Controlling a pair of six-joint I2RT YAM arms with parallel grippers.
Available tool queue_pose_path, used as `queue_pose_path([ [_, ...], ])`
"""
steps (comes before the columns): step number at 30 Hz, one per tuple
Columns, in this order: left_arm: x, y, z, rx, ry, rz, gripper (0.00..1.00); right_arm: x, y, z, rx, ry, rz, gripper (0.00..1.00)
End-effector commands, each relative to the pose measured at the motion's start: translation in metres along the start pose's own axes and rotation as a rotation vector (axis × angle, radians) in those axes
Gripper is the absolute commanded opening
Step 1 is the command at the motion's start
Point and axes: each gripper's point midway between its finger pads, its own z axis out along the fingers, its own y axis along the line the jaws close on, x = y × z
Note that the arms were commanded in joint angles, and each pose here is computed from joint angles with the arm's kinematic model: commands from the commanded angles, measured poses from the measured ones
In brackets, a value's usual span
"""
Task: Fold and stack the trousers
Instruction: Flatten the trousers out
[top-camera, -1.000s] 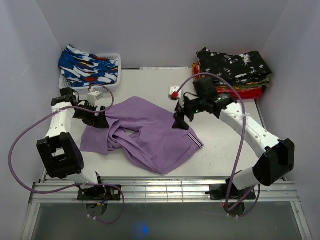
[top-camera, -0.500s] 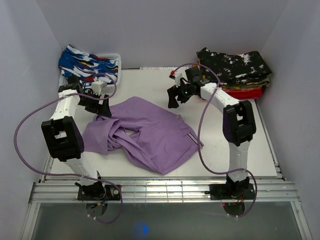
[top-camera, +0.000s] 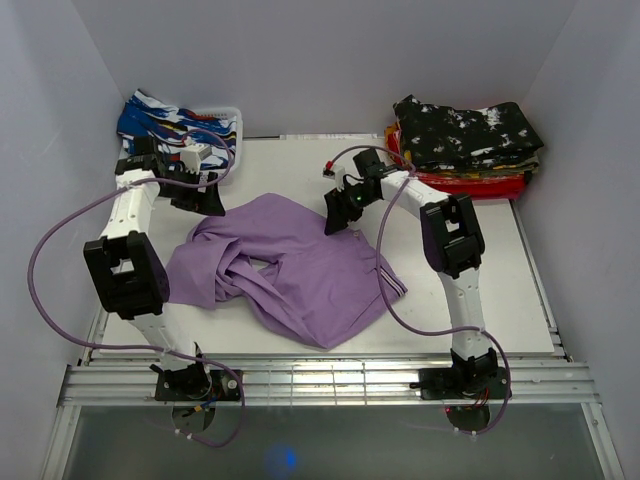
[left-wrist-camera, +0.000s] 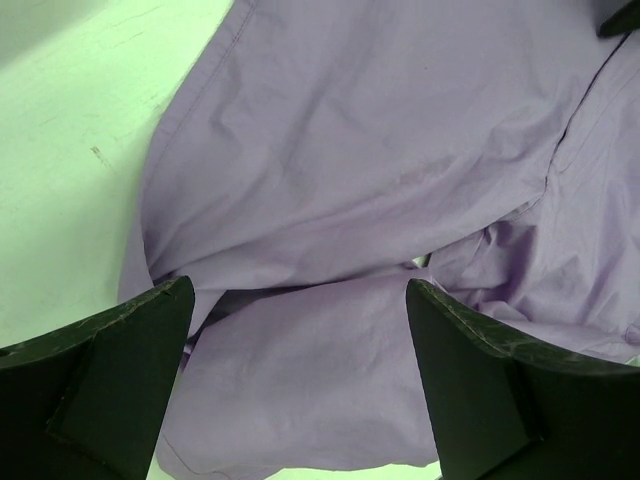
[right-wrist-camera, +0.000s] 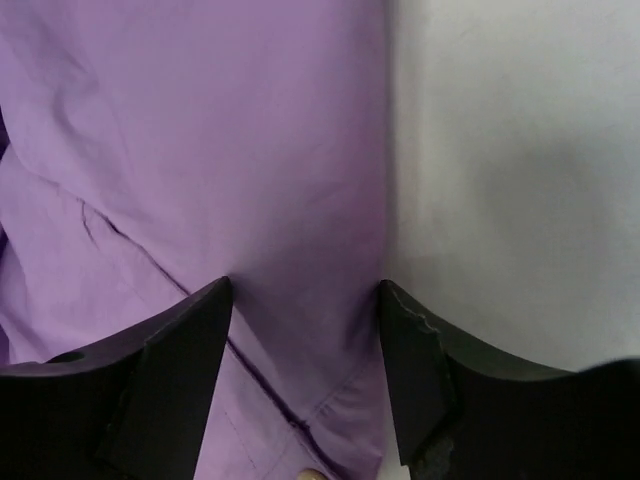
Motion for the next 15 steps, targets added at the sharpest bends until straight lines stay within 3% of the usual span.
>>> queue_pose_path([
  [1, -0.024, -0.003, -0.006, 0.023, -0.066, 0.004, 0.98, 0.011, 0.027, -0.007, -0.067, 0.033, -0.015, 0.65],
  [2, -0.026, -0.004, -0.005, 0.03, -0.071, 0.001, 0.98, 0.014, 0.026, -0.007, -0.064, 0.043, -0.019, 0.61],
  [5, -0.031, -0.005, -0.007, 0.037, -0.085, -0.009, 0.98, 0.015, 0.026, -0.011, -0.065, 0.045, -0.035, 0.39],
  [7, -0.032, -0.006, -0.009, 0.036, -0.09, -0.004, 0.98, 0.007, 0.028, -0.021, -0.052, 0.025, -0.055, 0.08],
  [12, -0.026, -0.01, -0.014, 0.007, -0.101, 0.015, 0.98, -0.014, 0.01, -0.082, 0.241, -0.004, -0.152, 0.08],
  [15, -0.019, -0.012, -0.015, -0.009, -0.109, 0.008, 0.98, -0.015, 0.019, -0.117, 0.436, -0.013, -0.309, 0.08],
])
